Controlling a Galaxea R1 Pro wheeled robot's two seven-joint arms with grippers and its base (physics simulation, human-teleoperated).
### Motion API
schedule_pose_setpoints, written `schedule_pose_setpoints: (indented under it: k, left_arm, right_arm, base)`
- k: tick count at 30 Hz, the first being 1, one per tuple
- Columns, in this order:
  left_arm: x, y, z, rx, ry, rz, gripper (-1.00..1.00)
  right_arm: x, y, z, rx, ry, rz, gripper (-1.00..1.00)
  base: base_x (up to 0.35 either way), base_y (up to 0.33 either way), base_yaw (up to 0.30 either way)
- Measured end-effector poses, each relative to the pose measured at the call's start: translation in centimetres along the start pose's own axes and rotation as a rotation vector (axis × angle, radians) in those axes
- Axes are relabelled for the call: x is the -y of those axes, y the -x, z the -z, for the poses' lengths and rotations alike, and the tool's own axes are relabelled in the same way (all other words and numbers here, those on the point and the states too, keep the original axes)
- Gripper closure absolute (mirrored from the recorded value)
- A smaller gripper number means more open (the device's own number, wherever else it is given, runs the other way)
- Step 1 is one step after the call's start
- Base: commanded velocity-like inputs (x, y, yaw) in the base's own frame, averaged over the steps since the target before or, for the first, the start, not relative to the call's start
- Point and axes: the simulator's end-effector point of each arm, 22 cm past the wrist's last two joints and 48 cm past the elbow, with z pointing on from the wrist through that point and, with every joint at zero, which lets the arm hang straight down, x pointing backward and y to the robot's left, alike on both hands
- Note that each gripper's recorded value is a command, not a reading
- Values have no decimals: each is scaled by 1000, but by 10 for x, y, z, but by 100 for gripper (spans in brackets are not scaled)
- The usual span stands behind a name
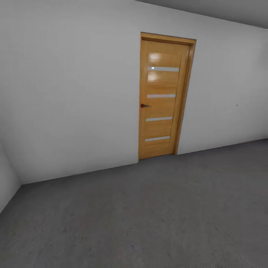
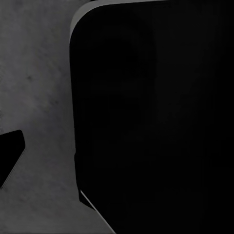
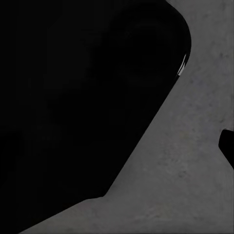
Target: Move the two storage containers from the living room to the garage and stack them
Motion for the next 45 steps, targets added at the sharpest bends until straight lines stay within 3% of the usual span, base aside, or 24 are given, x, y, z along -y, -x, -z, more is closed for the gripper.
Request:
schedule_pose_setpoints:
  k: [28, 45]
  left_arm:
    - [-1, 0, 0, 0, 1, 7, -100]
    - [-4, -1, 0, -4, 7, 10, -100]
  right_arm:
    - [0, 0, 0, 1, 0, 0, -100]
    - [0, 0, 0, 1, 0, 2, -100]
  base:
    - [33, 0, -280]
    - [301, 0, -27]
